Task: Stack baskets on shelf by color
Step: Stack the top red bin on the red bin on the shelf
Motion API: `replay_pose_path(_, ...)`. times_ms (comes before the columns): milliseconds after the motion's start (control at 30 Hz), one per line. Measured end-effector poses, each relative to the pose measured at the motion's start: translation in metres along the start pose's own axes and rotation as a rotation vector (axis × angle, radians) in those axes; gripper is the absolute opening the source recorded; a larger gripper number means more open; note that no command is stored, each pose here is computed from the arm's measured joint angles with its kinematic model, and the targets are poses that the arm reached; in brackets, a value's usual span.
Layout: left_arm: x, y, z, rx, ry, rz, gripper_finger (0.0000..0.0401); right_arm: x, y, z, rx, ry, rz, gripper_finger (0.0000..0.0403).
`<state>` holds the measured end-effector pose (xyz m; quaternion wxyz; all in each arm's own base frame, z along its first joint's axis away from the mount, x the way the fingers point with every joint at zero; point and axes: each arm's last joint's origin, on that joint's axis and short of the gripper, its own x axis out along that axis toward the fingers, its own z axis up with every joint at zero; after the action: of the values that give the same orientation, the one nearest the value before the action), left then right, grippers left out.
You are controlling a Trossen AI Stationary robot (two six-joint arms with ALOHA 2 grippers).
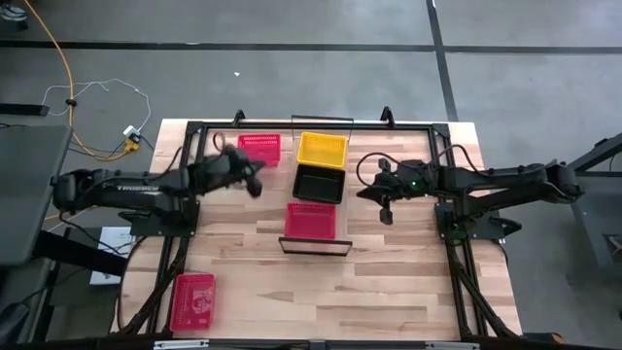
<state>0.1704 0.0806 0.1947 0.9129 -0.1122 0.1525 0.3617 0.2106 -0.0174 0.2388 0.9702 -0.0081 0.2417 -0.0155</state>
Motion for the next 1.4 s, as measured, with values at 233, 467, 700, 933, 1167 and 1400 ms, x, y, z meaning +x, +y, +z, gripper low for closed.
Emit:
replay_pose_path(233,0.008,0.030,0.018,-0.051,0.176,0.394,0.0023,0.000,0.000,0.000,-0.001,0.003,0.008,0.0000)
replay_pose_path(467,0.011,0.046,0.004,-0.151,0.244,0.620,0.0104,0.000,0.000,0.000,-0.002,0.003,0.010,0.0000)
replay_pose_path(700,0.020,0.056,-0.003,-0.214,0.283,0.687,0.0179,0.000,0.000,0.000,-0.002,0.003,0.011,0.0000)
replay_pose_path(933,0.039,0.071,-0.013,-0.271,0.312,0.737,0.0195,0.001,0.000,-0.001,0.000,0.004,0.012,0.0000)
replay_pose_path(1167,0.058,0.081,-0.020,-0.327,0.310,0.709,0.0193,0.001,0.000,-0.001,0.003,0.004,0.012,0.0000)
replay_pose_path(1400,0.066,0.089,-0.032,-0.333,0.371,0.736,0.0193,0.001,0.000,-0.001,0.008,0.004,0.012,0.0000)
